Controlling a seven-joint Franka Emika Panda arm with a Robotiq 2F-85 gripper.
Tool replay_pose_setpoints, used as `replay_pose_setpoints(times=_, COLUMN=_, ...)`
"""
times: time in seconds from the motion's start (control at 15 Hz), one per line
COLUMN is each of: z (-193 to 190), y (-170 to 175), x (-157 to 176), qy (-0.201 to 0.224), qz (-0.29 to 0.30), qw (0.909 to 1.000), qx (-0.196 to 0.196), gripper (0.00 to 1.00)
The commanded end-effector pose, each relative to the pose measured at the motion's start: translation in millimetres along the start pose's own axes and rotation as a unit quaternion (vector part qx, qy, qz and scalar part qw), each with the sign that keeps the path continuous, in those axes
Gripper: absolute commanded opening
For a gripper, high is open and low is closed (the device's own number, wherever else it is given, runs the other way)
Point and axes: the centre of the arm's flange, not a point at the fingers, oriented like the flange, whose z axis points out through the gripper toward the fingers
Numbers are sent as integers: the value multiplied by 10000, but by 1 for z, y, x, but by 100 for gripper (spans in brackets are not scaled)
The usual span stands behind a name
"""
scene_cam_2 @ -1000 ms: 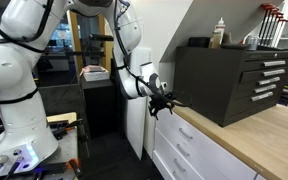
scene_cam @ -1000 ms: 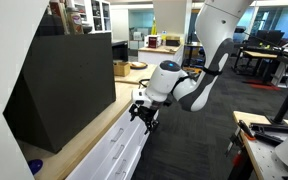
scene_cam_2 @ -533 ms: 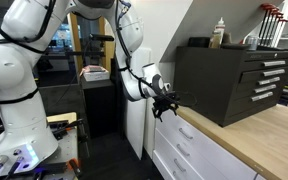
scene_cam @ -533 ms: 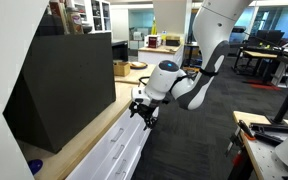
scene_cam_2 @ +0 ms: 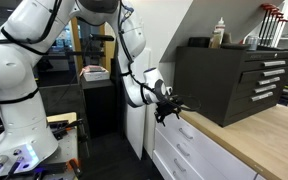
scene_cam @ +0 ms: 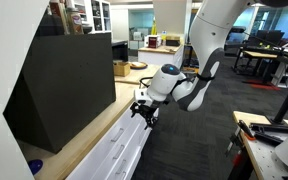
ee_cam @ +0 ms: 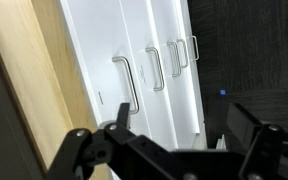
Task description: Open the topmost drawer of the file cabinet to the left
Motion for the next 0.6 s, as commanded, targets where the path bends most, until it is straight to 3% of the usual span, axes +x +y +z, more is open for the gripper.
replay_pose_setpoints(times=0.0, z=11, y=-10, x=-2, qy=303, qz=-423, qw=9986, qx=-99, gripper=100)
replay_pose_setpoints(times=0.53, z=35, y=-14, x=-5, qy=476, qz=-746, qw=9959, qx=-189, gripper=100)
